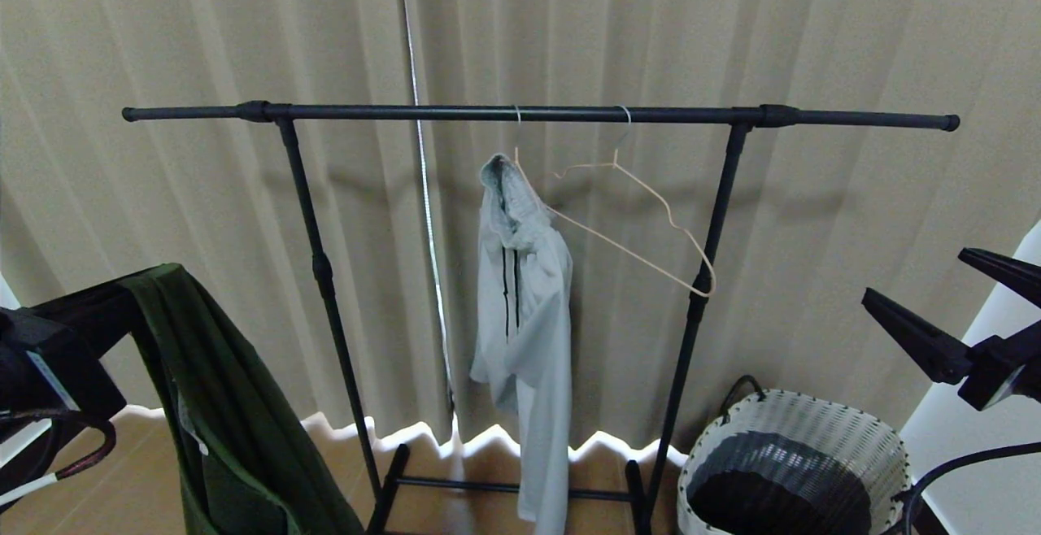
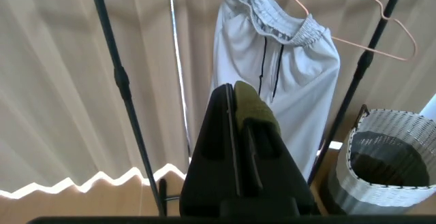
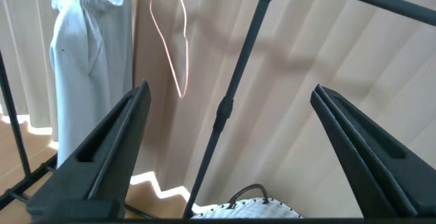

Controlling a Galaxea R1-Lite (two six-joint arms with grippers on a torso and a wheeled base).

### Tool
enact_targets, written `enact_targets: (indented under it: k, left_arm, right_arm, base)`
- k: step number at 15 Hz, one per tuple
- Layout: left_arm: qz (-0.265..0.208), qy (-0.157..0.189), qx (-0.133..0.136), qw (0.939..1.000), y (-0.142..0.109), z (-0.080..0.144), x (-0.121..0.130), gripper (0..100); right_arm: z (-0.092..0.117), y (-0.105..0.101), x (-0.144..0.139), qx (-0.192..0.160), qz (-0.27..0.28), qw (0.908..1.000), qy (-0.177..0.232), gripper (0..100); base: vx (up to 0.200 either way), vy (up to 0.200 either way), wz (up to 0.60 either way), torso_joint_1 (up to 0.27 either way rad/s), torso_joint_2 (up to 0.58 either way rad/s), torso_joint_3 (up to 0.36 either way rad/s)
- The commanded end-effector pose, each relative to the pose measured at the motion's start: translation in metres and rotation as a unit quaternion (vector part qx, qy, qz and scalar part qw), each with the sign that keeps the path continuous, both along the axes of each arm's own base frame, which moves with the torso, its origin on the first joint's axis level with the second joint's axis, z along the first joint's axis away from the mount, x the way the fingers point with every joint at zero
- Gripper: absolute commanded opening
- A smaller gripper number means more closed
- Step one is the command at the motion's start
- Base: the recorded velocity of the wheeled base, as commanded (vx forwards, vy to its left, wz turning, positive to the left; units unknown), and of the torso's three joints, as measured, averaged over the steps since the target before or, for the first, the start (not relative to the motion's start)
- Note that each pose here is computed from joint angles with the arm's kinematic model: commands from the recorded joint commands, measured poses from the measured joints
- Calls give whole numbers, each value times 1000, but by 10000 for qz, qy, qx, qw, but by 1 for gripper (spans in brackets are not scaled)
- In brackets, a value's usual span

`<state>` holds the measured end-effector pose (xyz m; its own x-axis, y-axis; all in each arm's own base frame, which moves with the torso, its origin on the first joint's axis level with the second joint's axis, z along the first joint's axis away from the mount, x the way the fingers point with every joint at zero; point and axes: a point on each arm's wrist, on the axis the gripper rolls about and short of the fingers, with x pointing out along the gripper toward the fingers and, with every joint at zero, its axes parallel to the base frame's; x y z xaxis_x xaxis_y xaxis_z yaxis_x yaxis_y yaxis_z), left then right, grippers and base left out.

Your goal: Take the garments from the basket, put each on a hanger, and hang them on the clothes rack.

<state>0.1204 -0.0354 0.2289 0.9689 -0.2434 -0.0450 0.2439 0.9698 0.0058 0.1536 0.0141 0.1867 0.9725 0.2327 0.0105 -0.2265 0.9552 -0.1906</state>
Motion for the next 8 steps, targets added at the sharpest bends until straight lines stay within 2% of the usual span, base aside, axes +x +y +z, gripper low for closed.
enact_targets:
  k: [1,5,8]
  left_arm:
    - [80,16,18,10000,2,-2,2,0]
    - [150,-130,-64,9998,2,0,7,0]
    - [151,-10,-38,9999,2,-5,9,0]
  right_arm:
    - [-5,1,0,-16,22,9999,105,100]
    - [-9,1,5,-25,7,9997,235,100]
    - [-8,1,5,-16,14,9998,221,100]
  base:
    - [0,0,0,0,0,0]
    - [0,0,0,0,0,0]
    - [0,0,0,0,0,0]
